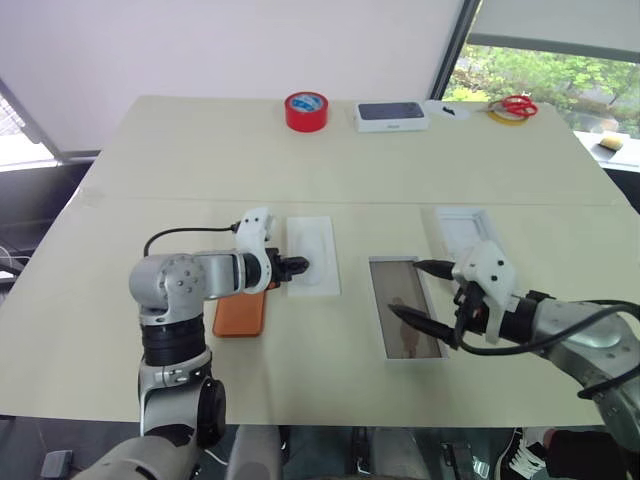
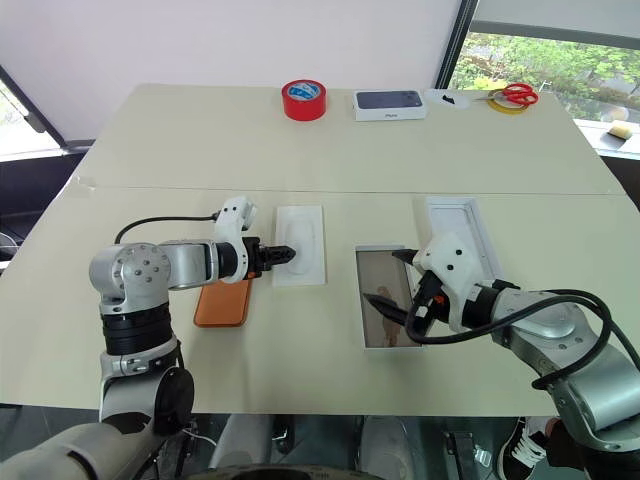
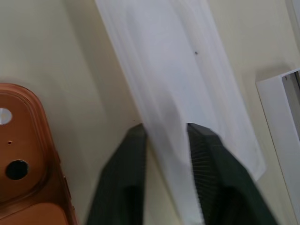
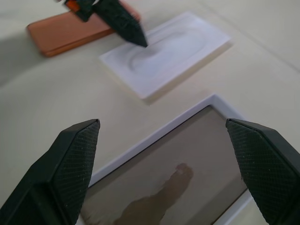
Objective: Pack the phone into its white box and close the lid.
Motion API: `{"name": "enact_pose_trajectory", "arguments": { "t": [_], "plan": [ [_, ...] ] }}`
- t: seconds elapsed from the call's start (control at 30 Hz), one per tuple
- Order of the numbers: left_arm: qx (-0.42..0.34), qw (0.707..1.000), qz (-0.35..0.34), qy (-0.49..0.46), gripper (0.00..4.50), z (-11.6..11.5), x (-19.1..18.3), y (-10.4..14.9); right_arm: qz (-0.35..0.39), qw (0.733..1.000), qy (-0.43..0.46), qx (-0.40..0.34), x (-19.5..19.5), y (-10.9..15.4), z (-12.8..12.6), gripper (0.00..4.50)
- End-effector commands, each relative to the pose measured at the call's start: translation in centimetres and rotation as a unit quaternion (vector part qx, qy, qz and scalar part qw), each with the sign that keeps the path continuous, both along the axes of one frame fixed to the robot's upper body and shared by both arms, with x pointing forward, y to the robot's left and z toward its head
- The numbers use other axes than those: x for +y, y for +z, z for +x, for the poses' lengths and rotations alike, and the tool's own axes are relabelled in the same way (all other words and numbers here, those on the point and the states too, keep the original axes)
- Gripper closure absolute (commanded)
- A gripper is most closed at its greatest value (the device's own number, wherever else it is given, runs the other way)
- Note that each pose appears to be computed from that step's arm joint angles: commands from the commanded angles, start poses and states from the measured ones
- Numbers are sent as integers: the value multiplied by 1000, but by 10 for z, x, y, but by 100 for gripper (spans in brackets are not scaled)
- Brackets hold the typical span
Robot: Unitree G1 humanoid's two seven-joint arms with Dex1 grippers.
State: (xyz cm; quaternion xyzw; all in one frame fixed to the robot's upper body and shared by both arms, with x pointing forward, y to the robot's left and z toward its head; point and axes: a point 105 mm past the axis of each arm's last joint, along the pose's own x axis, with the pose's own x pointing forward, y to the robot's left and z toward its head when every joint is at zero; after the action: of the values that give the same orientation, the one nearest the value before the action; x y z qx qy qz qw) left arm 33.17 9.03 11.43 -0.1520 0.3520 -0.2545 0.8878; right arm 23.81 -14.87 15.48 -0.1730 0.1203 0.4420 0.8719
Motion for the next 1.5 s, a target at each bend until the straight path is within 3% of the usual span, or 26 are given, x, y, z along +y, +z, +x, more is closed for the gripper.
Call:
{"name": "enact_pose_trajectory", "arguments": {
  "t": [0.03,0.4,0.5,0.73,1.1,1.4,1.5],
  "plan": [
    [-13,1000,-11,15,446,3,4,9,-14,999,32,-15,6,7,-6,0],
    [-15,994,-106,32,446,8,2,22,-145,981,113,59,6,-36,-36,0],
    [-18,992,-123,32,450,9,2,26,-185,973,116,70,-1,-52,-37,76],
    [-29,989,-141,43,450,13,9,35,-227,965,124,40,-3,-61,-29,439],
    [-57,977,-173,112,450,30,50,62,-206,962,177,-40,39,-50,-5,446],
    [-89,973,-187,99,450,27,53,77,-189,960,202,-47,67,-52,18,446],
    [-94,973,-195,78,450,22,45,78,-167,968,180,-49,64,-43,22,355]
  ]
}}
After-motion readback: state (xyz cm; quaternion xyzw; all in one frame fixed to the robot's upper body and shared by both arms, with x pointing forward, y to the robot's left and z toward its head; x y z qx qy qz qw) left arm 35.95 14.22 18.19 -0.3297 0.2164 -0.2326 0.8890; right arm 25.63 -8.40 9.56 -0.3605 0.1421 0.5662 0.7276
